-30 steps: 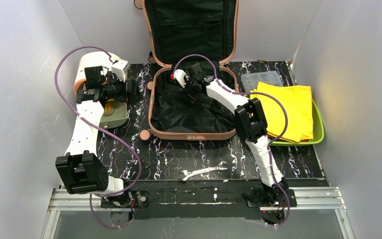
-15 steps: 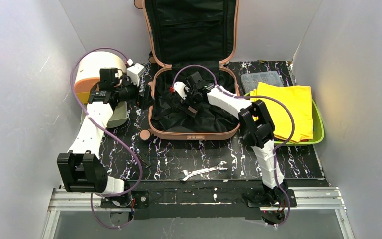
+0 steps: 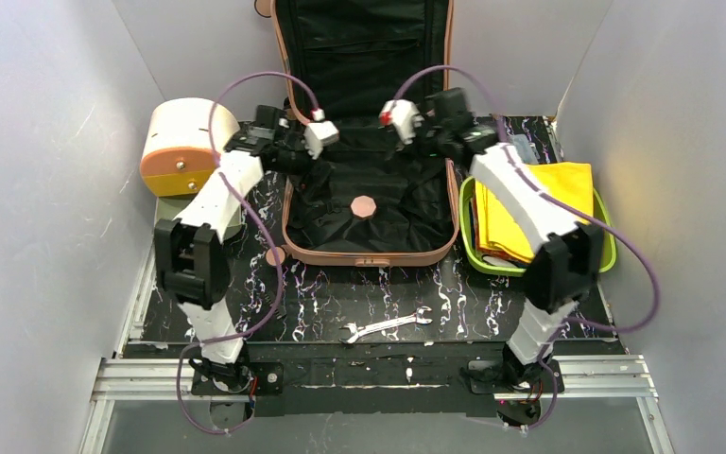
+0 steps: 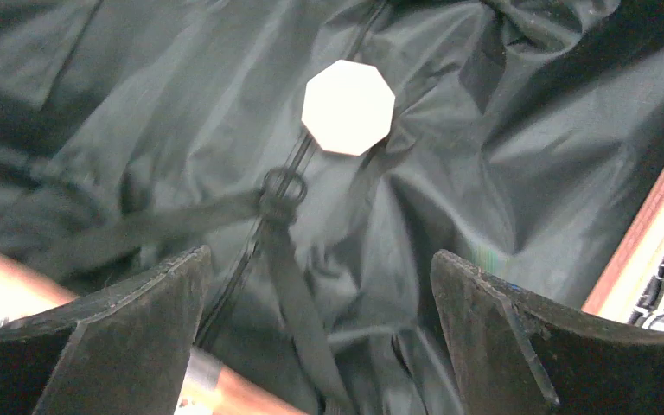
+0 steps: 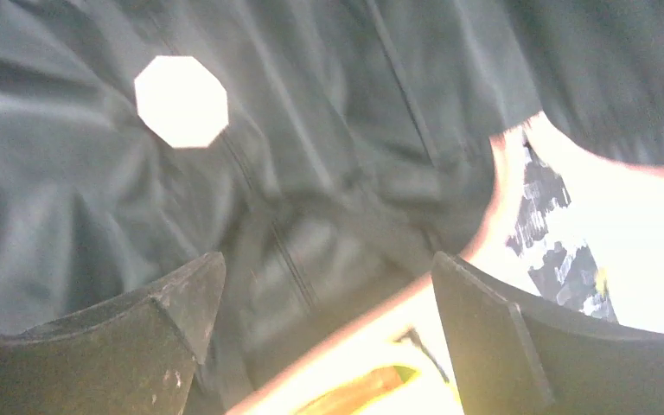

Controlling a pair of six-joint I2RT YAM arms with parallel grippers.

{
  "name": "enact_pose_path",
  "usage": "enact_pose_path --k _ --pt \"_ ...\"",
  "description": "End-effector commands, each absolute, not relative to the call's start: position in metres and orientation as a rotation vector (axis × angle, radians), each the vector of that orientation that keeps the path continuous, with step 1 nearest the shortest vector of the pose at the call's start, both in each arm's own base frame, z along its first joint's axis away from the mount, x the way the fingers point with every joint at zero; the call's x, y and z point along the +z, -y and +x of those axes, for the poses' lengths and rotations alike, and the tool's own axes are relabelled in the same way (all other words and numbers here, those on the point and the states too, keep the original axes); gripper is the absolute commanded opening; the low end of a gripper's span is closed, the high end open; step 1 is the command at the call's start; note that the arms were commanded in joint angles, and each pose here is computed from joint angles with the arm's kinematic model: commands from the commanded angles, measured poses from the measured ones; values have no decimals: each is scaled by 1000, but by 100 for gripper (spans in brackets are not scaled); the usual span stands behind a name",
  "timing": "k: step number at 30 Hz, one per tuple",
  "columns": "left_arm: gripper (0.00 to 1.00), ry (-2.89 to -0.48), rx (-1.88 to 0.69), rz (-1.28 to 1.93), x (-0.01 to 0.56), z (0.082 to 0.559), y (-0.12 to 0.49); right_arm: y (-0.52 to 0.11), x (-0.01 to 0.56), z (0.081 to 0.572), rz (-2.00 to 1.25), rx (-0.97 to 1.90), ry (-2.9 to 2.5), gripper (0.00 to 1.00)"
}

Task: Open, take out, and arrange the luggage
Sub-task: Place the makeup in the opened luggage, then pick up the makeup from the opened luggage.

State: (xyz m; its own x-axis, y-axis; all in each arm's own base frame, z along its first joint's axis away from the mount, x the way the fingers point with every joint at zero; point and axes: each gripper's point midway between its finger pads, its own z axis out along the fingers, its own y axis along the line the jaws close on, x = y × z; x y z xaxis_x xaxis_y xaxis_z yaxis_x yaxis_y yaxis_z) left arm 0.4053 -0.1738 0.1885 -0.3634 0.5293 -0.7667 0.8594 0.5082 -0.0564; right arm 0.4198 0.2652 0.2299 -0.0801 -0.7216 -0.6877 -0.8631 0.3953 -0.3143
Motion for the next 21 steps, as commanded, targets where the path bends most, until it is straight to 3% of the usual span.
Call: enact_pose_path --k 1,8,21 --pt "98 -2006 -602 1419 164 393 217 -182 211 413 -1279 277 -1946 98" --pt "98 -2034 -704 1545 126 406 245 -136 202 406 -1180 345 -1983 98" --pt "98 -2136 -808 1508 86 414 272 -137 201 395 -1179 381 -1962 98"
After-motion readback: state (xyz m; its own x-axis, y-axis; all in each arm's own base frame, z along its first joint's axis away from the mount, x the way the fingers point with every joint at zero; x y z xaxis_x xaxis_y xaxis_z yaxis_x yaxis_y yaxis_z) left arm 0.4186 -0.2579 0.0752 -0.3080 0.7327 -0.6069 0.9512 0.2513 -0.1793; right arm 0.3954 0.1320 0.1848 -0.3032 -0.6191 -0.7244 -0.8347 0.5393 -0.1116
